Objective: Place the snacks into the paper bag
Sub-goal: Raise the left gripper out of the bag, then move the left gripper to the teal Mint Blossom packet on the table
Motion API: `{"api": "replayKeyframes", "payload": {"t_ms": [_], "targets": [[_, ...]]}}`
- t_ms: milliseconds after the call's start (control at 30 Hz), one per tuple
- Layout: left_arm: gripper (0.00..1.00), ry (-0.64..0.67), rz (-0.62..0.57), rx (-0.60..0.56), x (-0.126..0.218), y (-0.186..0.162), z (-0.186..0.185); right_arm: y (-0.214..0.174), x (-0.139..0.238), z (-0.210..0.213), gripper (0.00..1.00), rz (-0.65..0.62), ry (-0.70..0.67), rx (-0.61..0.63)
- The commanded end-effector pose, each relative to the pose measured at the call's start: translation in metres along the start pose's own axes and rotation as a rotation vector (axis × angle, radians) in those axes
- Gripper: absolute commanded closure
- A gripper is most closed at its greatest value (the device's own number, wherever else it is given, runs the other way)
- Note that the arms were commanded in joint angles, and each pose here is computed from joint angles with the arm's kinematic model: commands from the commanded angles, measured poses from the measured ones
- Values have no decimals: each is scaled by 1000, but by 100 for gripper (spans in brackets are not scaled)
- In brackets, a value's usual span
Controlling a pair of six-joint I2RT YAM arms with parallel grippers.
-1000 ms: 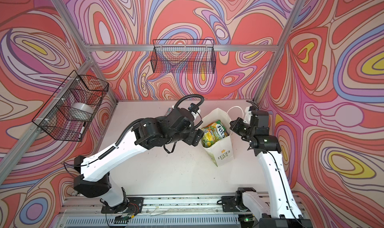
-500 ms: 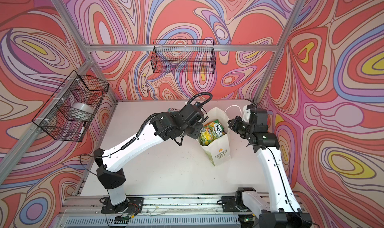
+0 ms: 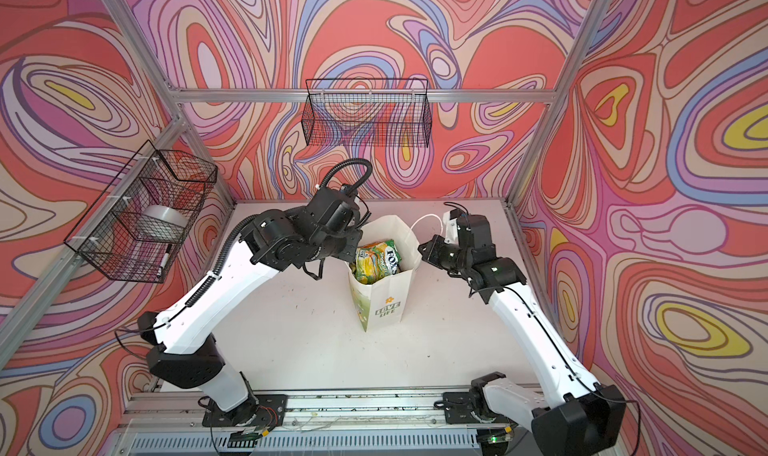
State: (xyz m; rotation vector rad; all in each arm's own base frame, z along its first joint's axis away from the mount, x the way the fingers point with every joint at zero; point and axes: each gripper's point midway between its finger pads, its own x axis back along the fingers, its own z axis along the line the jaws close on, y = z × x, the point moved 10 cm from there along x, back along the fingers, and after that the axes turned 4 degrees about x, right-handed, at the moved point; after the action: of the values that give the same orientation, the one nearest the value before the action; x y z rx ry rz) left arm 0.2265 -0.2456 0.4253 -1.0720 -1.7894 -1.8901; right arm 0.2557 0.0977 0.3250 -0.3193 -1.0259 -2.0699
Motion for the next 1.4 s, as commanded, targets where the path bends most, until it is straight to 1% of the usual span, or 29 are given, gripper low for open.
{"api": "replayKeyframes", "payload": {"t_ms": [0,67,133,167,267,333,367,433,500,600,733,800,833,867,933,1000,1133,1200,1367], "targets": [[100,-49,-141,72,24,13,9,8,10,13,100,-135,62,29],[100,-64,-144,83,25,17,12,6,7,12,100,-125,45,30],[99,-59,-129,68,18,17,10,5,5,9,100,-113,19,35],[94,-49,-122,60,14,16,9,4,4,8,100,-110,8,36],[70,-62,-97,40,7,12,6,1,6,5,100,-113,-15,33],[48,-119,-98,39,9,12,4,0,8,4,100,-117,-30,41],[40,-156,-102,38,14,11,3,0,7,3,100,-114,-35,43],[28,-219,-118,39,26,10,4,0,5,2,100,-107,-41,51],[16,-266,-155,47,46,9,11,-1,1,0,100,-99,-49,53],[1,-336,-211,40,76,6,21,-2,-4,-3,100,-87,-60,57],[0,-398,-285,36,114,1,37,-1,-5,-4,100,-77,-72,68],[0,-382,-332,61,125,-6,48,-1,-5,-3,100,-73,-73,73],[0,-345,-353,80,127,-10,55,-1,-5,-4,100,-72,-74,74],[0,-281,-366,104,125,-14,62,-1,-4,-3,100,-74,-75,77],[0,-171,-352,141,113,-21,74,-2,-1,-4,100,-85,-77,78],[0,-144,-287,208,90,-22,86,-2,0,-4,100,-95,-81,79],[0,-167,-163,305,30,-8,103,-2,-1,-4,100,-89,-85,82],[0,-148,-85,323,-11,0,108,0,0,-2,100,-83,-85,88],[0,-81,24,315,-102,14,115,2,8,2,100,-101,-87,99]]}}
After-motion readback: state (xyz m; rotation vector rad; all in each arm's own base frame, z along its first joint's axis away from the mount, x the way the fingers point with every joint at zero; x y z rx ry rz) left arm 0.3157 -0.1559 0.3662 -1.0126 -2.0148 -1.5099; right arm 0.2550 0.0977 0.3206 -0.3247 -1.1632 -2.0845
